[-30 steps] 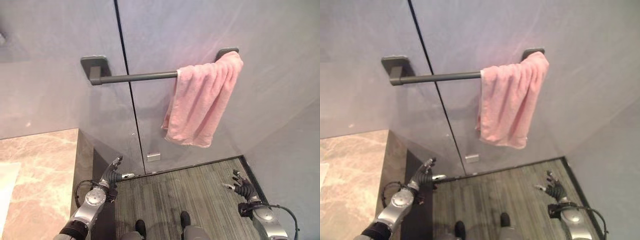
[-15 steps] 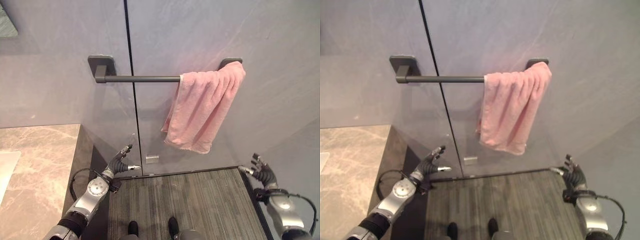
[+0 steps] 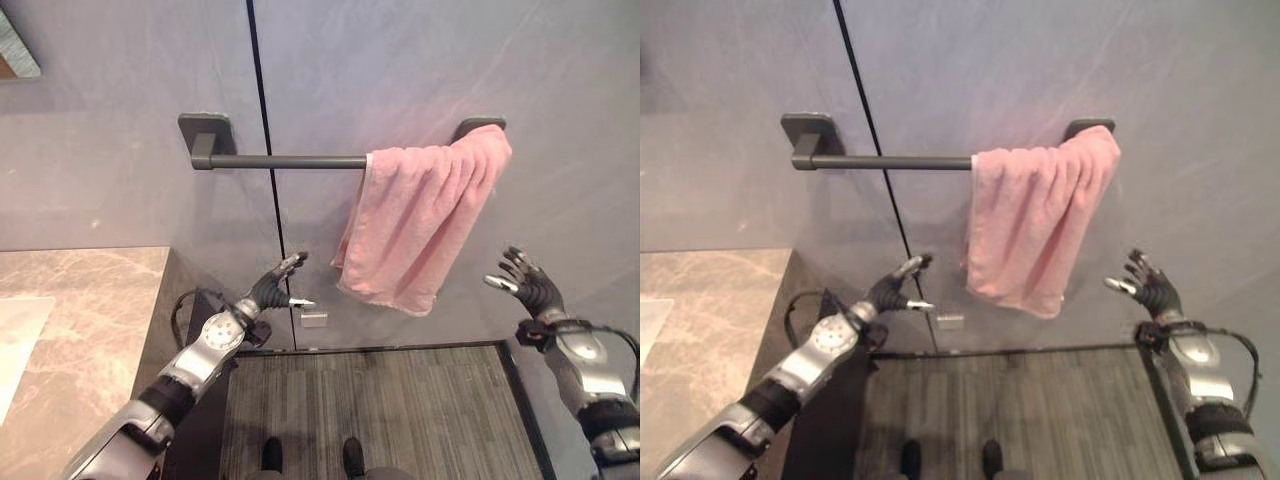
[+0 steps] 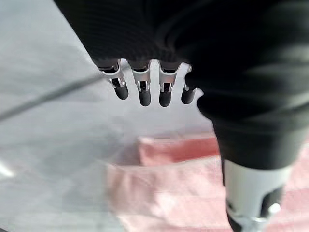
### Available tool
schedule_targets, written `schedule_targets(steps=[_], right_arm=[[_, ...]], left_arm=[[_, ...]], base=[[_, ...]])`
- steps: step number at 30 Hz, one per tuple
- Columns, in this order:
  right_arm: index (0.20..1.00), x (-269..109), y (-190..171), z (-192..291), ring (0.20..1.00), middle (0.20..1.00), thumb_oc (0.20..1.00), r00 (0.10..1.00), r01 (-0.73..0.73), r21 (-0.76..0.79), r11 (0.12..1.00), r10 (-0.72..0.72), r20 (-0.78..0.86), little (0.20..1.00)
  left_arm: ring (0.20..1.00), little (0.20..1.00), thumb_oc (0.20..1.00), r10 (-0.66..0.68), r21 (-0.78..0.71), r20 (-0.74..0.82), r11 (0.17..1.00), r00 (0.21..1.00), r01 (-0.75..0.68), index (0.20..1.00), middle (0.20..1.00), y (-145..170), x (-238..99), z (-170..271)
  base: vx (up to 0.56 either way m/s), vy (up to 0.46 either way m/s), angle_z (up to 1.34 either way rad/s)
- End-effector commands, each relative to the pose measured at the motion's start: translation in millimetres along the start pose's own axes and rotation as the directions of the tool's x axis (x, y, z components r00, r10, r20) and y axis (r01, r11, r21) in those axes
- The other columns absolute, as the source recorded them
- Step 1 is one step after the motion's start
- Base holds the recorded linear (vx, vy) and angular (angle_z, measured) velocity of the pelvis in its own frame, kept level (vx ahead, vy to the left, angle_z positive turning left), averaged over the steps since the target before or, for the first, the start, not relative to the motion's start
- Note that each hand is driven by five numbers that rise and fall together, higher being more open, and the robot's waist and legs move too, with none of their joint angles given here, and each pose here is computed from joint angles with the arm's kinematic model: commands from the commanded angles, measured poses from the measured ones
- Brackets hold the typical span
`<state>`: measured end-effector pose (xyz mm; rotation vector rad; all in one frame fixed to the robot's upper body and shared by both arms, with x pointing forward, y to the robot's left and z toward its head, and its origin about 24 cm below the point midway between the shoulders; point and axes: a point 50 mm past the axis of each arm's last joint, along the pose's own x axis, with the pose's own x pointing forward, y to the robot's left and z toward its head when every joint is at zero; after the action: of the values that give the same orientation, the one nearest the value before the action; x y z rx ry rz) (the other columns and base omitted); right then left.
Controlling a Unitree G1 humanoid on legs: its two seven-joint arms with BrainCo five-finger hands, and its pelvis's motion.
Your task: Put brush and paste in cup on sink, flatten towel.
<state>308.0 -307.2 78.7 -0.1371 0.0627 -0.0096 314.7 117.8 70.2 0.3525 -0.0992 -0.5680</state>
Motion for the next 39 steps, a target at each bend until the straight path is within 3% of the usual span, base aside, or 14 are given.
schedule_targets(steps=[1,5,18,19,20,33,39], right_arm=[[1.0,17,0,40,1.0,1.0,1.0,0.992,-0.03,0.028,0.999,0.026,0.127,1.0],[1.0,41,20,65,1.0,1.0,1.0,0.983,-0.069,0.026,0.997,0.064,0.17,1.0],[1.0,62,49,105,1.0,1.0,1.0,0.959,-0.079,-0.009,0.997,0.079,0.273,1.0],[0.473,63,54,109,0.473,0.473,0.473,0.953,-0.083,0.024,0.996,0.072,0.295,0.473],[0.2,64,56,111,0.2,0.2,0.2,0.949,-0.079,0.047,0.996,0.061,0.308,0.2],[0.2,57,83,97,0.2,0.2,0.2,0.936,-0.154,0.218,0.964,0.072,0.344,0.2],[0.2,40,97,96,0.2,0.2,0.2,0.894,-0.272,0.275,0.922,0.137,0.427,0.2]], left_arm=[[1.0,1.0,1.0,0.002,-0.014,0.166,1.0,0.986,0.0,1.0,1.0,2,23,37],[1.0,1.0,1.0,-0.031,-0.003,0.208,0.999,0.978,0.033,1.0,1.0,-8,39,53],[1.0,1.0,1.0,0.031,-0.02,0.234,0.999,0.972,-0.027,1.0,1.0,-15,45,60],[1.0,1.0,1.0,0.037,-0.008,0.239,0.999,0.97,-0.036,1.0,1.0,-15,45,62],[0.2,0.2,0.2,0.043,-0.002,0.24,0.999,0.97,-0.043,0.2,0.2,-16,46,63],[0.2,0.2,0.2,0.057,-0.031,0.215,0.998,0.975,-0.051,0.2,0.2,-23,47,57],[0.2,0.2,0.2,0.063,-0.054,0.242,0.997,0.968,-0.052,0.2,0.2,-21,37,59]], base=[[-0.07,-0.037,-0.01],[-0.04,-0.027,0.0],[0.01,0.0,-0.01],[0.01,0.016,-0.06],[0.0,0.018,-0.04],[0.0,0.012,-0.03],[0.0,0.014,-0.02]])
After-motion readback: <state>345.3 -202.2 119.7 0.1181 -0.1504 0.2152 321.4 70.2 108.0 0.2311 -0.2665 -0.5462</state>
